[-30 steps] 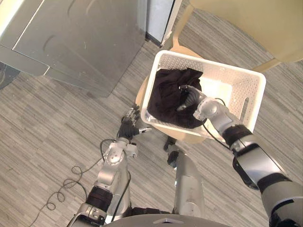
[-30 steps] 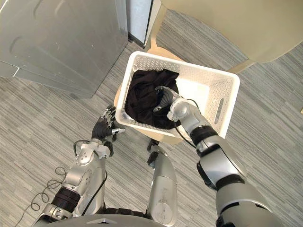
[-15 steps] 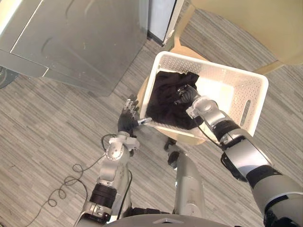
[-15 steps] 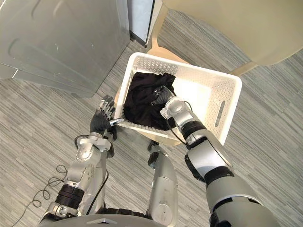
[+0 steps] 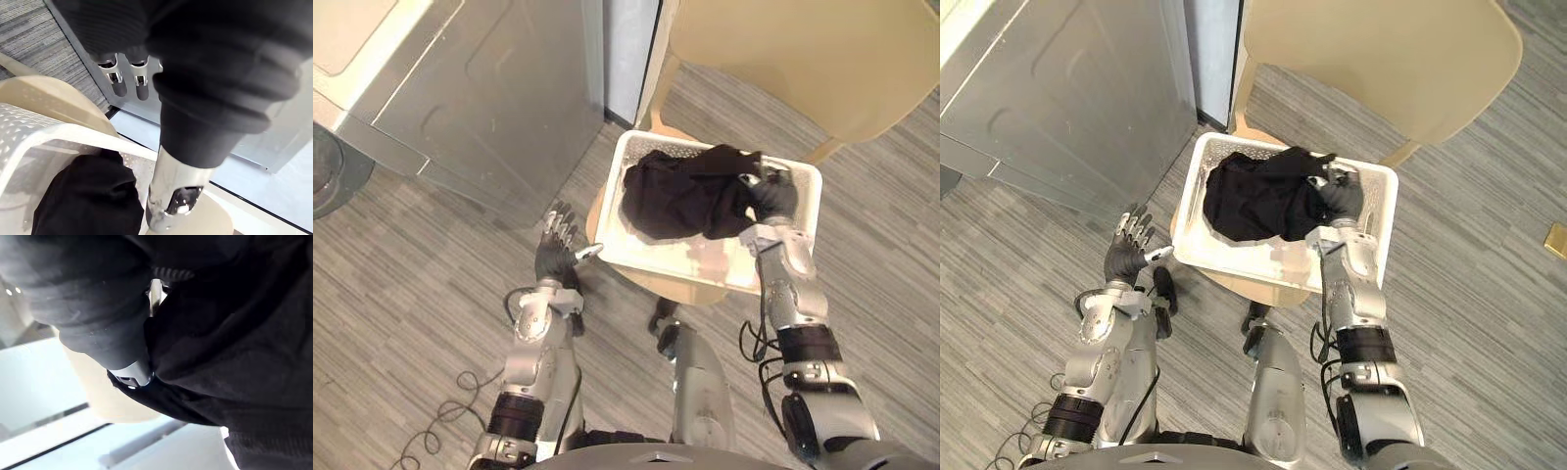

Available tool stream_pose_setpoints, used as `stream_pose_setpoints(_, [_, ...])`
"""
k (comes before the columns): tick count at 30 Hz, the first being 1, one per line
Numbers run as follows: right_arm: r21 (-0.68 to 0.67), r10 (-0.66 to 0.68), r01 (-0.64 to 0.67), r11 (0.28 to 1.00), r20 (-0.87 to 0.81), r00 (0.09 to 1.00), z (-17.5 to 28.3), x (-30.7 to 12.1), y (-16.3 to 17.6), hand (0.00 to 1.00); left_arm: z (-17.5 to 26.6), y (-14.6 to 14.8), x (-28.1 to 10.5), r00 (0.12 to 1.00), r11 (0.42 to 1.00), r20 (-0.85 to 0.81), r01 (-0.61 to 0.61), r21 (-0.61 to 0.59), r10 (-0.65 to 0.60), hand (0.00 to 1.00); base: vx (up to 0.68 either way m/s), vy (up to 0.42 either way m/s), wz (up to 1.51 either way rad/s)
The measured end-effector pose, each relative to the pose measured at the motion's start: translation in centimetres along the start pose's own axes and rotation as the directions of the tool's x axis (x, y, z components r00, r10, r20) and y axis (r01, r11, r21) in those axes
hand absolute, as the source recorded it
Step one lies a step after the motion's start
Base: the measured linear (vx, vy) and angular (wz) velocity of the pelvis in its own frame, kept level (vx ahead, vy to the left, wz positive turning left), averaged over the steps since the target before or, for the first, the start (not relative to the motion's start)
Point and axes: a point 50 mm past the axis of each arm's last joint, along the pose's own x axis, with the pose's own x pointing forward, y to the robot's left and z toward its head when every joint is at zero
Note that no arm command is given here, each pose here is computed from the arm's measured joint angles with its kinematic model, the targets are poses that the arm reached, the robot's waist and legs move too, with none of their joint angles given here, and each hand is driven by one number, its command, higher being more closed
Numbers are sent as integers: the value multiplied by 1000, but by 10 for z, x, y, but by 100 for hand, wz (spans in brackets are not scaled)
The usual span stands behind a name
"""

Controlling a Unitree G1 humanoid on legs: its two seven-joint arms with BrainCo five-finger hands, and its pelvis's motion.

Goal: Pick up the laundry basket with both hands and put the clothes into the washing machine.

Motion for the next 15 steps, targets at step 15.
stream_pose_setpoints(15, [118, 85, -86, 989, 21, 996, -3, -63, 12, 100, 8, -44, -3, 946, 939, -1, 323, 118, -325, 0, 13, -10, 1])
